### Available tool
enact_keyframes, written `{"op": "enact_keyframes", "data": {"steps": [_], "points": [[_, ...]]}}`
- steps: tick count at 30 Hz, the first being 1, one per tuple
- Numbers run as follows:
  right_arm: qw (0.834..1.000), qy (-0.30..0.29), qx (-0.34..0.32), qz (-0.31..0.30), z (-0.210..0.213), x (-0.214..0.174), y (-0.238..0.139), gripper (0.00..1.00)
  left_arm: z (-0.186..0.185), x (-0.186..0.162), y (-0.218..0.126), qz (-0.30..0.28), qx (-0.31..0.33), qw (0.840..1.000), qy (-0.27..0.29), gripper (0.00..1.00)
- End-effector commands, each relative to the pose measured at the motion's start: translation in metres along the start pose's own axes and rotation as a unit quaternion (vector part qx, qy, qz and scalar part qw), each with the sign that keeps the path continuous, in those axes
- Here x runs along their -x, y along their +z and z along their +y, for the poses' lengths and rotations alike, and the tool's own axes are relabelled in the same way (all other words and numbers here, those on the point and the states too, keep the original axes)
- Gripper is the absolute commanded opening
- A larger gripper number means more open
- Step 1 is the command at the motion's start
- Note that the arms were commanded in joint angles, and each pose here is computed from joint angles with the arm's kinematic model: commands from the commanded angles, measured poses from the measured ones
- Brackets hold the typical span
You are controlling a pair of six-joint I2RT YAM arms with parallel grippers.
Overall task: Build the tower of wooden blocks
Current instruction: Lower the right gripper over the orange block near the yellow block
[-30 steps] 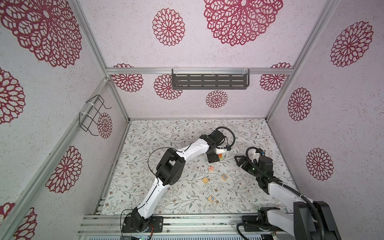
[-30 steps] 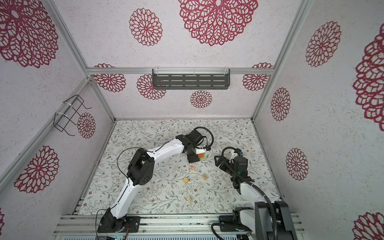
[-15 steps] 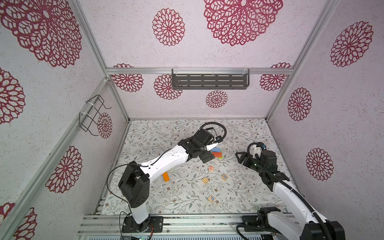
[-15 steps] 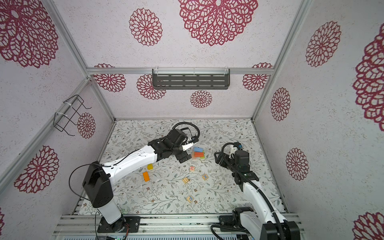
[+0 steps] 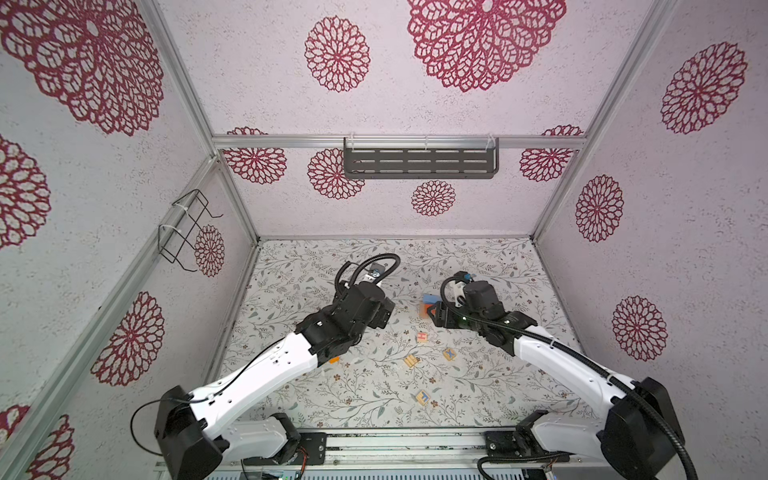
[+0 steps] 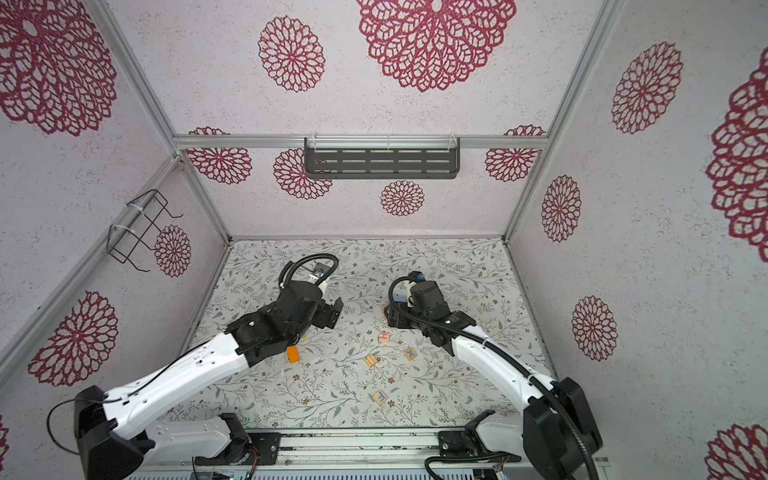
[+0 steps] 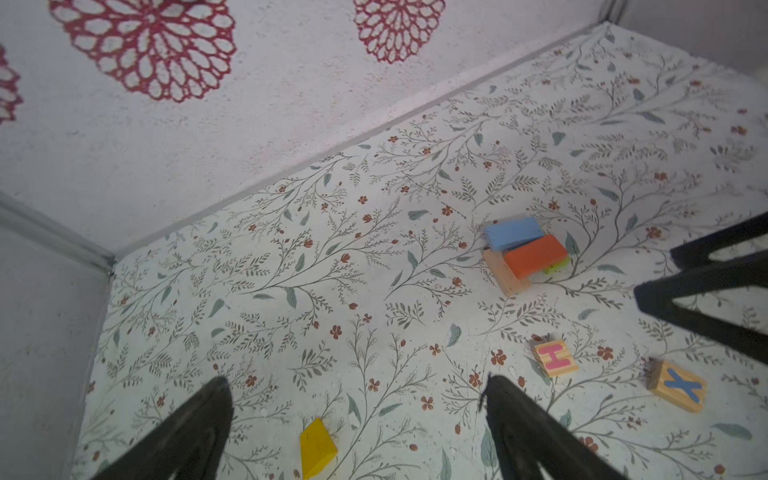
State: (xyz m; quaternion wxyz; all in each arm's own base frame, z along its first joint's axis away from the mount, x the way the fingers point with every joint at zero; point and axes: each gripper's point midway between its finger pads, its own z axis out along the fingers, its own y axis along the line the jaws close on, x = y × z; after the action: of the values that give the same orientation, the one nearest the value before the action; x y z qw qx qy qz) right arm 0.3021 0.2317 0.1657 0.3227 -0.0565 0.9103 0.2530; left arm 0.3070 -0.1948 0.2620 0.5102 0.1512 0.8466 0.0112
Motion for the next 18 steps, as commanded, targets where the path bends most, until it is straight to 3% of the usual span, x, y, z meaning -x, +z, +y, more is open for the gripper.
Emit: {"op": "enact_keyframes", "data": {"steps": [1,6,13,18], "points": [[0.999,-0.038,-0.020,0.014,0.020,-0.001,0.010,0.73,0.040,-0.009,-0.015,-0.006,0.058,0.992,-0.113,0.97],[0.996,-0.080,-0.016,0.047,0.064,-0.020,0.043,0.73,0.097,-0.032,-0.052,-0.006,0.137,0.972,-0.192,0.97],[0.987,-0.135,-0.001,0.084,0.129,-0.050,0.085,0.75,0.141,-0.077,-0.103,-0.010,0.152,0.949,-0.276,0.97],[0.979,-0.174,-0.003,0.109,0.163,-0.075,0.110,0.77,0.149,-0.104,-0.123,0.009,0.147,0.942,-0.301,0.97]]}}
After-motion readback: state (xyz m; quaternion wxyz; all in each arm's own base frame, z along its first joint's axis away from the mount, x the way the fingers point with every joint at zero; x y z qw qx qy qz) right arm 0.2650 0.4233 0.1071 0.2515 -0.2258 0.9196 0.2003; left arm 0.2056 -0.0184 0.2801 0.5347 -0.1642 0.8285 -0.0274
